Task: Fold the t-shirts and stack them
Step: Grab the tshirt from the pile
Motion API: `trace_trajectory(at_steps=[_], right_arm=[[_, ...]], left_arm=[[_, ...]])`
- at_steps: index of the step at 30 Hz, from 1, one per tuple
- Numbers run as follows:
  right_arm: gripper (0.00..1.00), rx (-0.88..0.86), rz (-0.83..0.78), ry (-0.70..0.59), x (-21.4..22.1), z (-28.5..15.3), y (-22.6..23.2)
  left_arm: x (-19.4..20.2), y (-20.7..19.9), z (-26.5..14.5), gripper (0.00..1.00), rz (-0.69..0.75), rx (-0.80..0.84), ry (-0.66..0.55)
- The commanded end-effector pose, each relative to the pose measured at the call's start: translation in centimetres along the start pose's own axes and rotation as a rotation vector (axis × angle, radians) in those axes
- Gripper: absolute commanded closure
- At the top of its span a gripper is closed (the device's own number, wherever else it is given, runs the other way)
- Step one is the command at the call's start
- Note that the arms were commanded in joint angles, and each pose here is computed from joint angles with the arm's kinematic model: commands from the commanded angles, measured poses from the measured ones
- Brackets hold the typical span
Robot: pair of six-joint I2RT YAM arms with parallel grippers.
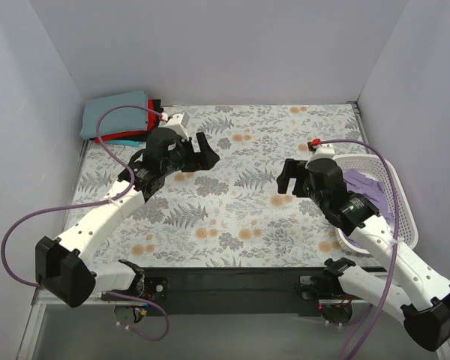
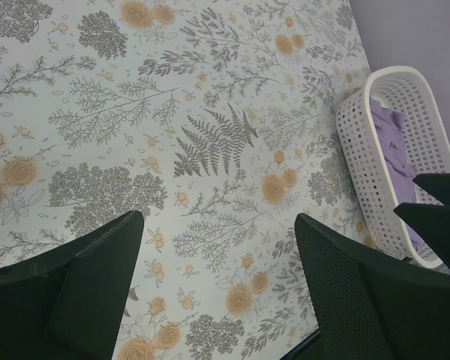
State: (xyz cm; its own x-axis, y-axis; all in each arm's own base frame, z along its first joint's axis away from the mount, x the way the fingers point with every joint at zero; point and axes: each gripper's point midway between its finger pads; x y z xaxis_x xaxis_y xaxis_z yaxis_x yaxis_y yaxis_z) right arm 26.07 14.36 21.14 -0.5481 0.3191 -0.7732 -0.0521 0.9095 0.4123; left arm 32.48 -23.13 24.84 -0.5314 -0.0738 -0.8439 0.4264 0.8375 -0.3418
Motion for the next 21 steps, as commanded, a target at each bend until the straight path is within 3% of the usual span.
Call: trace_trajectory(at_steps=[1, 6, 10, 14, 21], right_arm=[[0.02, 0.106, 0.047, -0.045, -0.8, 0.1, -1.7], [0.02, 0.289, 0.016, -0.047, -3.1, 1.1, -4.3], [0.02, 0.447, 0.149, 0.005, -5.7, 2.6, -11.6], [0.02, 0.648, 0.288, -0.026, -6.5, 1.6, -19.0], [0.02, 0.816, 0.461, 0.046, -0.5, 1.9, -25.3]], left_arm=[[0.1, -0.6, -0.2, 0.18, 0.017, 0.032, 0.008], [0.5, -0.3, 1.0, 0.18, 0.039, 0.017, 0.033], [0.8, -0.5, 1.4, 0.18, 0.028, 0.022, 0.053], [1.6, -0.8, 2.2, 0.18, 0.004, 0.045, 0.079], [3.8, -0.2, 2.9, 0.18, -0.012, 0.044, 0.123]])
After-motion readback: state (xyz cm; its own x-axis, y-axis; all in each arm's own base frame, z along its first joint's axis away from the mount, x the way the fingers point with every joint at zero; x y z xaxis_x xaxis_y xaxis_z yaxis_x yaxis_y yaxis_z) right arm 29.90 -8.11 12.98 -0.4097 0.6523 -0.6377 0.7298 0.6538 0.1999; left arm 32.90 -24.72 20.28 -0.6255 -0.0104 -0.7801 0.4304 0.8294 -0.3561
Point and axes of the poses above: each gripper's point midway between its finger pads, its own z axis out along the fingers, its own y axis along the line the jaws close on, x = y × z, and after that the axes turned 11 degrees about z, right-handed
